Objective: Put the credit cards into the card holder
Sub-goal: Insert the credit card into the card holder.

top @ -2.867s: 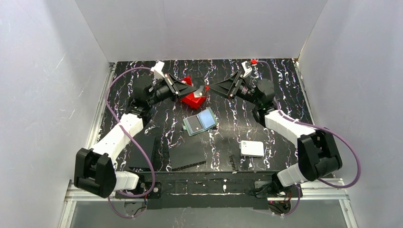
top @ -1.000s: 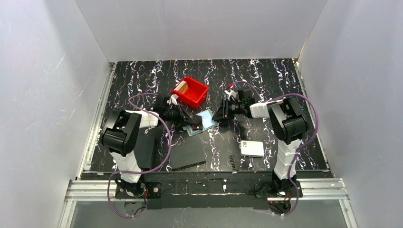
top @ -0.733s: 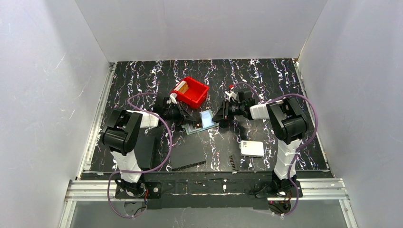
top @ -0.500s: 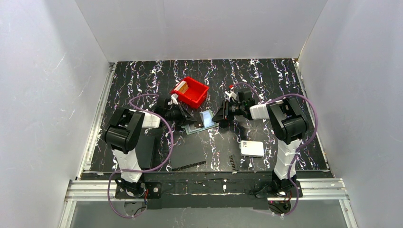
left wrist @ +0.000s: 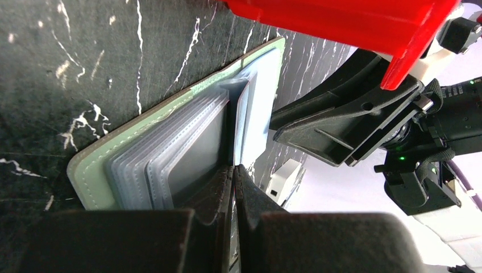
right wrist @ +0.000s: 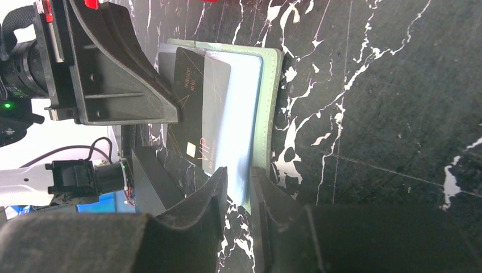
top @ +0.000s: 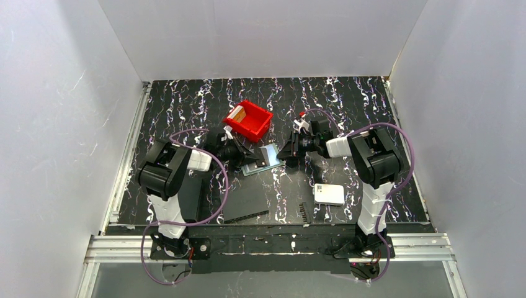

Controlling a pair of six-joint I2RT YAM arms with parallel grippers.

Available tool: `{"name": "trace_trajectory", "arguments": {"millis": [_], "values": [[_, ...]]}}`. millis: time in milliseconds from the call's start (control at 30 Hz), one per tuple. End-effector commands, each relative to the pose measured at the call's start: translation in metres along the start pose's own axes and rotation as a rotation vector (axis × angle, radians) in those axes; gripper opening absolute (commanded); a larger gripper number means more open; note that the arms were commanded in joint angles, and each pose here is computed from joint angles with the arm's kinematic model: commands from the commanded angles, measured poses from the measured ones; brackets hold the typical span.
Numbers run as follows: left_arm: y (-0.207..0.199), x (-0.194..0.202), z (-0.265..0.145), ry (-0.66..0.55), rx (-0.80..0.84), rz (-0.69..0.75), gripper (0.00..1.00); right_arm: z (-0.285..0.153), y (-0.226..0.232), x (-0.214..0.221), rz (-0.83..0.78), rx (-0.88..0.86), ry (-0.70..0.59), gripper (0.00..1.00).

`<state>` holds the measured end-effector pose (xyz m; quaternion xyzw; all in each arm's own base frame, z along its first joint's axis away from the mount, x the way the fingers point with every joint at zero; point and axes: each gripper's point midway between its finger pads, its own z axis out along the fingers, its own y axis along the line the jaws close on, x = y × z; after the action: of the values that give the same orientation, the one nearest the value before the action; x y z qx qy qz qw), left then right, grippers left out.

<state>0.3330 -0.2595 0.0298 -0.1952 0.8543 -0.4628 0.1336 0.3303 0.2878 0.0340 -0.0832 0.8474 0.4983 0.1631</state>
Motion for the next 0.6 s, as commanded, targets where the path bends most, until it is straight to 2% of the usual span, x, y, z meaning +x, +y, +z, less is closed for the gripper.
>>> {"name": "trace_trajectory", "arguments": {"millis": [0,167,233,567], "values": [[0.022,0.011,0.001,-0.039,-0.098,-0.036,0.00,0.004,0.006,0.017,0.022,-0.006,0.025,0.29],[0.024,0.014,0.004,-0.051,-0.118,-0.042,0.00,0.003,0.009,0.016,0.043,-0.008,-0.004,0.26],[0.025,0.017,0.003,-0.037,-0.127,-0.036,0.06,0.003,0.008,0.016,0.044,-0.005,-0.004,0.26],[0.026,0.017,-0.028,0.000,-0.312,0.131,0.59,0.003,0.006,0.017,0.030,0.005,0.006,0.26]]}}
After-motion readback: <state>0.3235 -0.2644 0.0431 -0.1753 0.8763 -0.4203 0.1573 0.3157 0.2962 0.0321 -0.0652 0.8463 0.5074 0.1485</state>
